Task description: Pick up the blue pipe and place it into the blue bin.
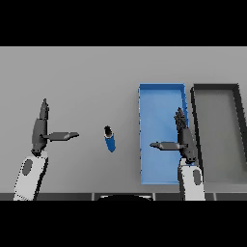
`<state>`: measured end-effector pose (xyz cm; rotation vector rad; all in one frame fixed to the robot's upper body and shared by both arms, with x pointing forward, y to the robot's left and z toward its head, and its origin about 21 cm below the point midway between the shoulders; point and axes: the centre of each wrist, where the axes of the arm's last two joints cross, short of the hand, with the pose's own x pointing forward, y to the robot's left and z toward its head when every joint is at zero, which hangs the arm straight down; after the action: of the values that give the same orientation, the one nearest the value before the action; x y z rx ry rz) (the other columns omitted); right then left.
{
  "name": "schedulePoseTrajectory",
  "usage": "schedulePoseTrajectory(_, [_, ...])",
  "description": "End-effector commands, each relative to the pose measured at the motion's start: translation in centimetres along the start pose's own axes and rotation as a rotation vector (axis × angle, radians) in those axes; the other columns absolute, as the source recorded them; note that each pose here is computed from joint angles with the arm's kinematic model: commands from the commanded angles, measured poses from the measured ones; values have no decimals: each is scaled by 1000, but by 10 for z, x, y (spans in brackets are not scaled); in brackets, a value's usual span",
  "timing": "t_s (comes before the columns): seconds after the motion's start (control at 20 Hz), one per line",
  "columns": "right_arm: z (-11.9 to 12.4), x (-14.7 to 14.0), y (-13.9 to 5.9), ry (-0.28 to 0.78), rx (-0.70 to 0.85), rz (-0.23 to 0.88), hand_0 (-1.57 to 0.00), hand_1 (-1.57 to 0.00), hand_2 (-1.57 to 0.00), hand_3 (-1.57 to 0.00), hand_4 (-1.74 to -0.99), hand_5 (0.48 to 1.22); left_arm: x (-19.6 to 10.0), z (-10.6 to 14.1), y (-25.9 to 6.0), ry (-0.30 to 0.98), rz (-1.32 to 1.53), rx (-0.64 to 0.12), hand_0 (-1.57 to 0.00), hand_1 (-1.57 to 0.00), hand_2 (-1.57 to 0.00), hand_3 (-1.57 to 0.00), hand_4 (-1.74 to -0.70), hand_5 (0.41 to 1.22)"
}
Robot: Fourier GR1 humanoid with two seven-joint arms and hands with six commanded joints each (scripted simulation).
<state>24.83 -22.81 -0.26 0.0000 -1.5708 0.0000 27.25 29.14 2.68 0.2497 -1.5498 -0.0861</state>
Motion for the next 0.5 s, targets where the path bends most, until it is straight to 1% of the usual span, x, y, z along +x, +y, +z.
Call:
schedulePoseTrajectory(0.0, [-1, 0, -1, 2, -2, 0, 1, 1, 1, 1, -1210, 594, 0, -1, -1, -3, 1, 0, 1, 1, 1, 1, -967, 594])
schedulePoseTrajectory(0.25, [-11, 2, -6, 16, -3, 3, 1, 1, 1, 1, -1210, 594, 3, -11, -10, 2, 1, 3, 1, 1, 1, 1, -967, 594])
schedulePoseTrajectory(0.3, [-9, 10, -17, -52, 53, 155, 1, 1, 1, 1, -1210, 594, 5, -8, 2, -51, -75, -150, 1, 1, 1, 1, -967, 594])
schedulePoseTrajectory(0.35, [-4, 12, -20, -89, 100, 237, 1, 1, 1, 1, -1206, 592, 6, -8, 15, -71, -123, -235, 1, 1, 1, 1, -969, 595])
schedulePoseTrajectory(0.4, [0, 13, -21, -104, 122, 295, 1, 1, 1, 1, -1198, 589, 5, -11, 19, -66, -148, -291, 1, 1, 1, 1, -970, 596])
schedulePoseTrajectory(0.45, [0, 14, -20, -105, 142, 322, 1, 1, 1, 1, -1195, 588, 4, -10, 22, -68, -168, -330, 1, 1, 1, 1, -971, 596])
